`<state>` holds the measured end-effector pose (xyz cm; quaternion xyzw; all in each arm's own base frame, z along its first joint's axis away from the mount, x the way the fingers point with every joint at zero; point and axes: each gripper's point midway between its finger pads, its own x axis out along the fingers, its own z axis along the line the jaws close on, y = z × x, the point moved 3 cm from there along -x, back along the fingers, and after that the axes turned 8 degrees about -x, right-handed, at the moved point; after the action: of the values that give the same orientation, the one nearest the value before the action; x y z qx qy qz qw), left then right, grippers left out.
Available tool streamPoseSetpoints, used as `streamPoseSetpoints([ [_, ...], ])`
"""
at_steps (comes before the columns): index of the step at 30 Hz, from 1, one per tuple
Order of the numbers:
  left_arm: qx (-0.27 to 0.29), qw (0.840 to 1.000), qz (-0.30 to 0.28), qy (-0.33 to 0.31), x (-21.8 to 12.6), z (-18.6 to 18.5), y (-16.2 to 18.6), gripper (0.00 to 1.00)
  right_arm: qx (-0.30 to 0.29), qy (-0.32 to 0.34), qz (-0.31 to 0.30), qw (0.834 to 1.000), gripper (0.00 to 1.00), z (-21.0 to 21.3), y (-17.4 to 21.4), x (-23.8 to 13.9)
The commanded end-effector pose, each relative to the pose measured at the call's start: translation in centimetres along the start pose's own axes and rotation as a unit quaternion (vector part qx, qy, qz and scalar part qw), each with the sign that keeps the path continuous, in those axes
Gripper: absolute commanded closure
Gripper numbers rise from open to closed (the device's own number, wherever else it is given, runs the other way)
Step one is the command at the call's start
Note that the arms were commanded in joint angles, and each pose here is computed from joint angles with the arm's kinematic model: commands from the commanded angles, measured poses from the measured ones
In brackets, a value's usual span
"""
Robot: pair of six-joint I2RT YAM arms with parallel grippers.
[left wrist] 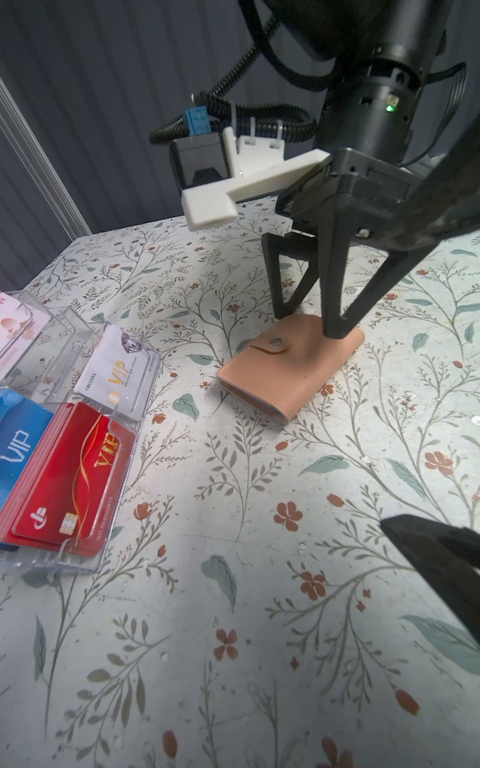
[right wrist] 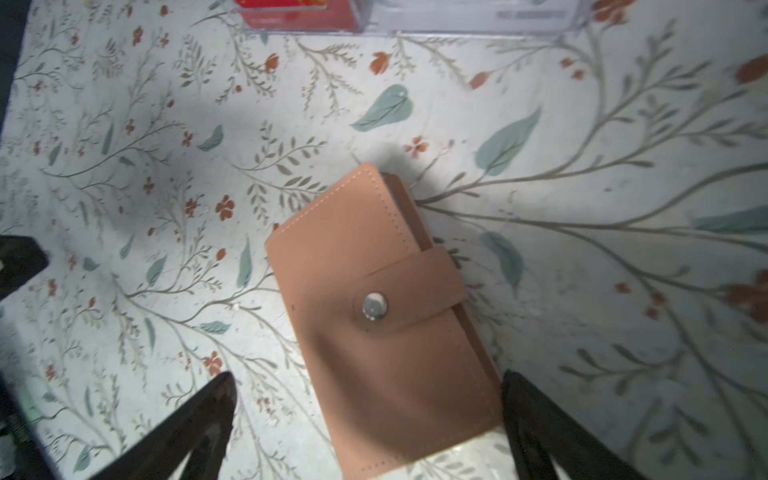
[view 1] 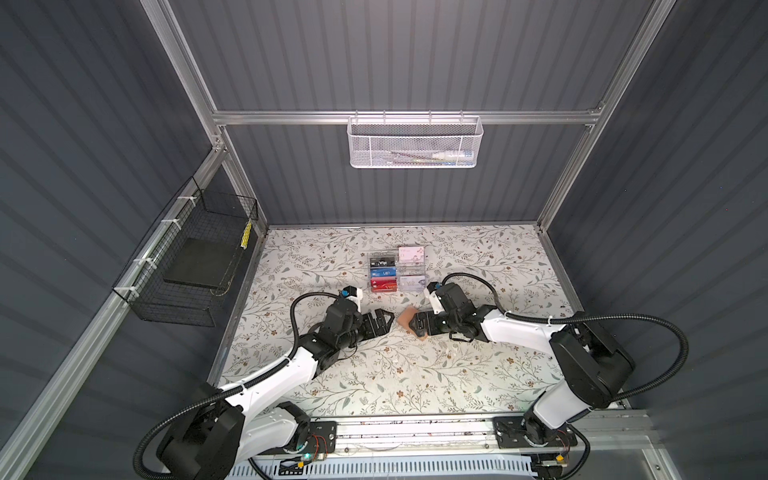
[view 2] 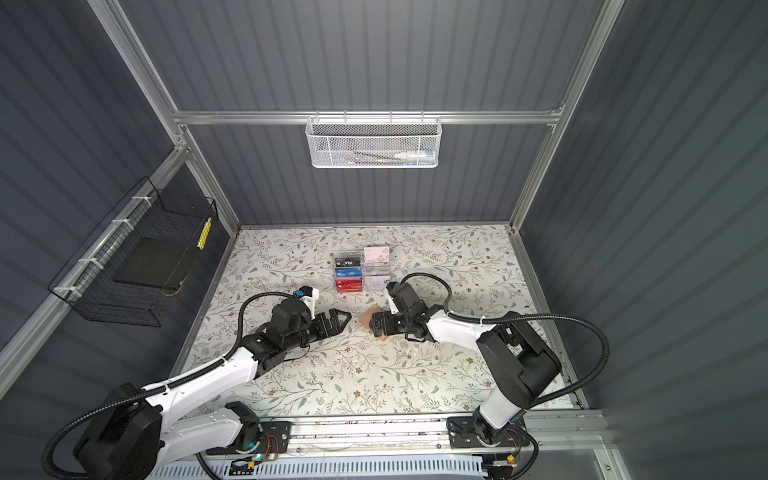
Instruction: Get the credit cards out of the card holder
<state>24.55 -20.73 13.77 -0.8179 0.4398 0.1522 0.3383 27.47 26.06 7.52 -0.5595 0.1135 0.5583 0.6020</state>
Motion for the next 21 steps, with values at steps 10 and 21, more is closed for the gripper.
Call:
streamPoseSetpoints([
  [10, -0.032, 0.999, 0.008, -0.017, 0.9, 1.5, 0.8, 0.0, 0.018, -0.017, -0.012, 1.0, 0.01, -0.1, -0.1, -0.6],
  [21, -0.042, 0.999, 0.023, -0.006, 2.3, 1.7, 1.4, 0.0, 0.032, -0.067, -0.001, 0.997, 0.01, 0.8, 0.3, 0.5],
])
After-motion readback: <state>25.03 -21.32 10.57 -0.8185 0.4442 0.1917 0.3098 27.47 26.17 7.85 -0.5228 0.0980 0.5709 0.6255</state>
